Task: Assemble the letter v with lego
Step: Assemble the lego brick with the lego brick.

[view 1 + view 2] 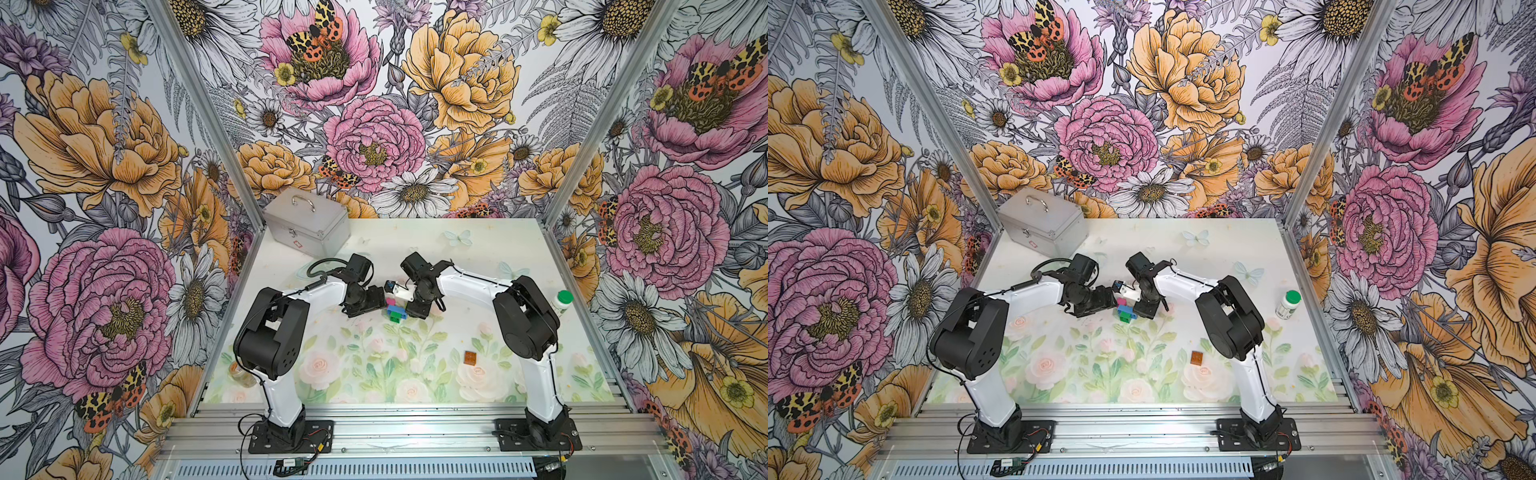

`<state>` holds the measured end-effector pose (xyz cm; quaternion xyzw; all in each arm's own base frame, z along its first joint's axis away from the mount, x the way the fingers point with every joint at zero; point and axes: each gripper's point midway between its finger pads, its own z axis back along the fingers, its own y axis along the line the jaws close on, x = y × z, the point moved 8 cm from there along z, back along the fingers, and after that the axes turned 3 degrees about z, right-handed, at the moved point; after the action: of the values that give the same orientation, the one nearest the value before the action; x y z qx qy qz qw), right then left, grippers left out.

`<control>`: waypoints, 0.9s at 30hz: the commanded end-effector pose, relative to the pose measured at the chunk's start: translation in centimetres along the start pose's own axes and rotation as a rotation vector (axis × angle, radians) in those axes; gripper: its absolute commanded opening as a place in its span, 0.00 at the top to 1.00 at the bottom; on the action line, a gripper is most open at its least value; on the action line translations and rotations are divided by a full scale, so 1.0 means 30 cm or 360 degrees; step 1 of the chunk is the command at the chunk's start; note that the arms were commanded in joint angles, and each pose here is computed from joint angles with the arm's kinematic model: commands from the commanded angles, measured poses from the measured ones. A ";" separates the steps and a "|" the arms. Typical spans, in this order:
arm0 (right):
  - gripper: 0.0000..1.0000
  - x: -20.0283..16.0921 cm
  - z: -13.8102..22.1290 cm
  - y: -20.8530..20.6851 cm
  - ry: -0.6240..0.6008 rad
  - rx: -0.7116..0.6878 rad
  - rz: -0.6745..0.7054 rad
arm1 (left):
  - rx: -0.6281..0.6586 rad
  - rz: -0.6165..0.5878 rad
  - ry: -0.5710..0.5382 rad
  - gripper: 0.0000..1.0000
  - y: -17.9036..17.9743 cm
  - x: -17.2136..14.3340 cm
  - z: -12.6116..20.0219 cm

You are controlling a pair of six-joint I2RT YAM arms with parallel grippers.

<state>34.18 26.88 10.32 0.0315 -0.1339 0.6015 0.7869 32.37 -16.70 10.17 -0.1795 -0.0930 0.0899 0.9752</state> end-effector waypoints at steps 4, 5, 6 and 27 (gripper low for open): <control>0.44 0.013 -0.004 -0.015 -0.0026 0.0019 -0.0001 | 0.0115 0.0022 0.0202 0.18 0.075 -0.078 -0.097; 0.47 0.014 -0.004 -0.016 -0.0027 0.0018 -0.0006 | 0.0118 0.0030 0.0201 0.18 0.078 -0.079 -0.096; 0.47 0.013 -0.006 -0.016 -0.0025 0.0021 -0.0010 | 0.0119 0.0026 0.0203 0.18 0.078 -0.082 -0.096; 0.38 0.035 0.016 -0.017 -0.0066 0.0076 0.0024 | 0.0098 0.0026 0.0192 0.18 0.071 -0.077 -0.084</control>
<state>34.30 27.27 10.48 0.0550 -0.1281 0.6042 0.7846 32.56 -16.83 10.18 -0.1861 -0.0993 0.0869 0.9736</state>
